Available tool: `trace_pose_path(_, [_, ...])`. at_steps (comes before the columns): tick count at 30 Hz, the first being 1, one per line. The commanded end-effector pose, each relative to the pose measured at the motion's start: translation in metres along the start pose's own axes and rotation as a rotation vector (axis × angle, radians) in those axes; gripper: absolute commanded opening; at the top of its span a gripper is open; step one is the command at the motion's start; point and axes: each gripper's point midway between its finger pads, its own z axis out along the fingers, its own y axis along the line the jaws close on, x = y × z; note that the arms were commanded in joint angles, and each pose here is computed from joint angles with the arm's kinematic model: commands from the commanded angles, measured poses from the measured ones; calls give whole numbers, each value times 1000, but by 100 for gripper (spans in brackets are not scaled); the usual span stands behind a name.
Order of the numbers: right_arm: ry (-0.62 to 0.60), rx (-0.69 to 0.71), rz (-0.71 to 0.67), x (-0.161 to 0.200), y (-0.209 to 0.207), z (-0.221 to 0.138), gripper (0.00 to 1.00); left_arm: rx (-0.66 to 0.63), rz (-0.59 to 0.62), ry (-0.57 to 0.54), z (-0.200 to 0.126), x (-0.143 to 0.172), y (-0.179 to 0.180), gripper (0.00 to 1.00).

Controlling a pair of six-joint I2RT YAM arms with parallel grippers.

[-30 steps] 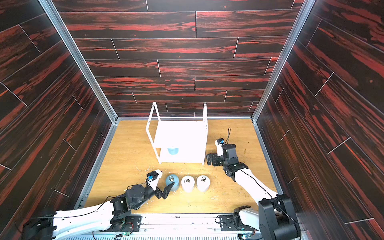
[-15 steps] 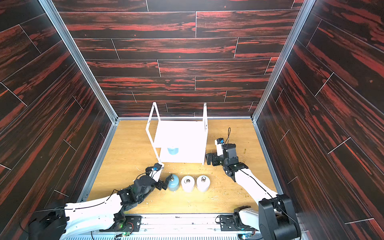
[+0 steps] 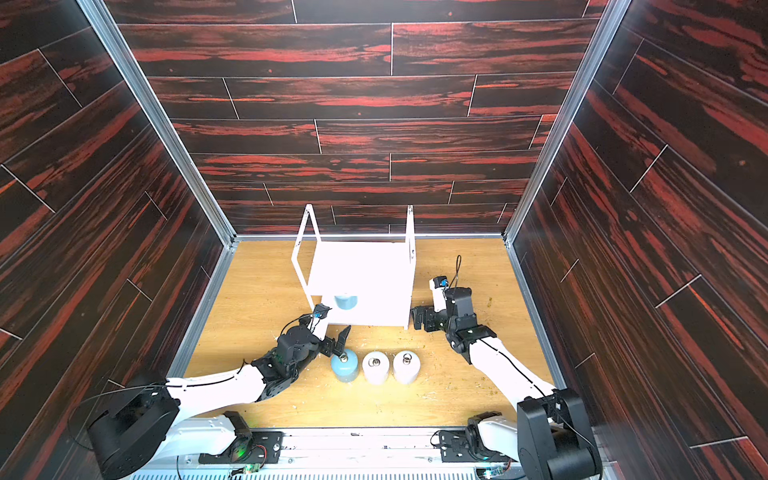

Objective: Remove the tea canisters from the shelf
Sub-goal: Place the tea canister at the center of the board, then pick up the tea canister from the shelf.

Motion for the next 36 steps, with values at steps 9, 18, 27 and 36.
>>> trace_pose_path(9, [17, 2, 4, 8, -3, 3, 98, -65, -18, -85, 33, -11, 6, 100])
trace_pose_path(18, [22, 13, 0, 11, -5, 2, 98, -150, -2, -159, 50, -10, 16, 100])
trace_pose_path(27, [35, 8, 4, 14, -5, 6, 98, -193, -52, -183, 66, -6, 23, 100])
trace_pose_path(36, [44, 13, 6, 17, -7, 8, 98, -260, -101, -217, 82, -3, 31, 100])
